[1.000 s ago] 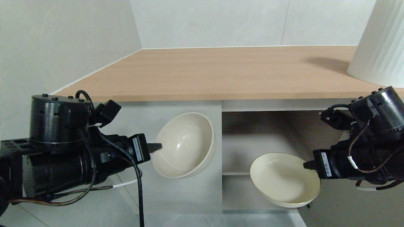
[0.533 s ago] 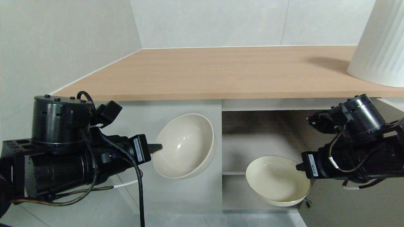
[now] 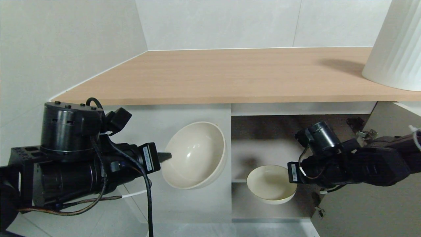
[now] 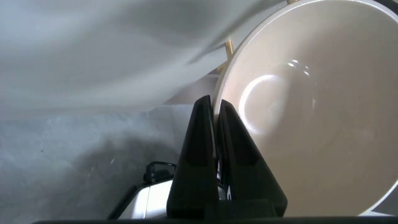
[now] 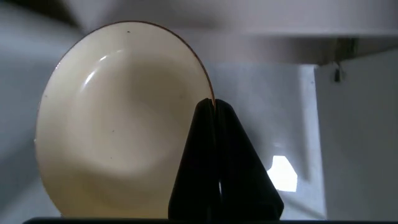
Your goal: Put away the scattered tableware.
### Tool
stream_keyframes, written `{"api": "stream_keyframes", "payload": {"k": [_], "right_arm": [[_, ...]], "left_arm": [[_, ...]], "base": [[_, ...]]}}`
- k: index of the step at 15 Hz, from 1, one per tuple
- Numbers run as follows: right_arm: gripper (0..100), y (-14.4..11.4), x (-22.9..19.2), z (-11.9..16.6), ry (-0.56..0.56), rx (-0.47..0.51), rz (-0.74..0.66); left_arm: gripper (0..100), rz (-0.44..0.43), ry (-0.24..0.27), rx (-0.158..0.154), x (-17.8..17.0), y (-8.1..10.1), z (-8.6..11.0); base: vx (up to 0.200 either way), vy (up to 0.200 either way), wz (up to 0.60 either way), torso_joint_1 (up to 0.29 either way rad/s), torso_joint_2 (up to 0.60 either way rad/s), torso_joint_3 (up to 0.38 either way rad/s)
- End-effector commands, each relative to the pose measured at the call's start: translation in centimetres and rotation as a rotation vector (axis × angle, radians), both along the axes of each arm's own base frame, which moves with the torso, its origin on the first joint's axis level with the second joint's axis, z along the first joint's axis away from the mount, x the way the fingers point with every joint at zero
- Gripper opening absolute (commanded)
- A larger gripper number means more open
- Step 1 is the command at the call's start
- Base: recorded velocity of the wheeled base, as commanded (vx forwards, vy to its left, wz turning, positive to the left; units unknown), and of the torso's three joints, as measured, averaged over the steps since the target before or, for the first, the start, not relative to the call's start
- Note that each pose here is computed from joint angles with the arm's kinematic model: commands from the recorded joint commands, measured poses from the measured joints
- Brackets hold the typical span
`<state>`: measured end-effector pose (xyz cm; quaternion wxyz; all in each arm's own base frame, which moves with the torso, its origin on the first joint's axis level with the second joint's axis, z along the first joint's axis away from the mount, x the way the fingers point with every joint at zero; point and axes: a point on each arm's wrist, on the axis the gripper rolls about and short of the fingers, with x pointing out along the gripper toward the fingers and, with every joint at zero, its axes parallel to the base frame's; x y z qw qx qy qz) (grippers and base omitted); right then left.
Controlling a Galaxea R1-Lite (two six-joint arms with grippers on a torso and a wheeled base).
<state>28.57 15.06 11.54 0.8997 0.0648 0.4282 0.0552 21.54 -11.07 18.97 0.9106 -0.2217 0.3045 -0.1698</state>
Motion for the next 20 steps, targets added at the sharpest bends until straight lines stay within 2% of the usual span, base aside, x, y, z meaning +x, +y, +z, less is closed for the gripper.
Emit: {"api": "stream_keyframes", "payload": {"k": [1,4,9,16,20], "right_arm": [[0,0.3,2.4,-4.1,0.035,-0.028,-0.05],[0,0.5,4.4,-6.3,-0.042,0.01,-0.136],[0,0.2,7.4,-9.7,-0.12,-0.05,-0.254],[0,-0.8,11.1,-11.5,-0.17,-0.086,-0.358],[0,-1.1,12.1,-10.9,-0.2,-0.069,-0.376]], "left_arm": [[0,-0.004,0.007,0.003,0.0,-0.1,-0.2],[0,-0.013,0.013,0.006,-0.1,-0.3,-0.4],[0,-0.013,0.019,0.009,0.0,-0.4,-0.5],[0,-0.013,0.028,0.014,0.1,-0.4,-0.8],[0,-0.015,0.043,0.022,0.4,-0.6,-1.2]], "base": [[0.0,0.0,0.0,0.0,0.0,0.0],[0.0,0.0,0.0,0.0,0.0,0.0],[0.0,0.0,0.0,0.0,0.0,0.0],[0.0,0.0,0.0,0.0,0.0,0.0],[0.0,0.0,0.0,0.0,0.0,0.0]]}}
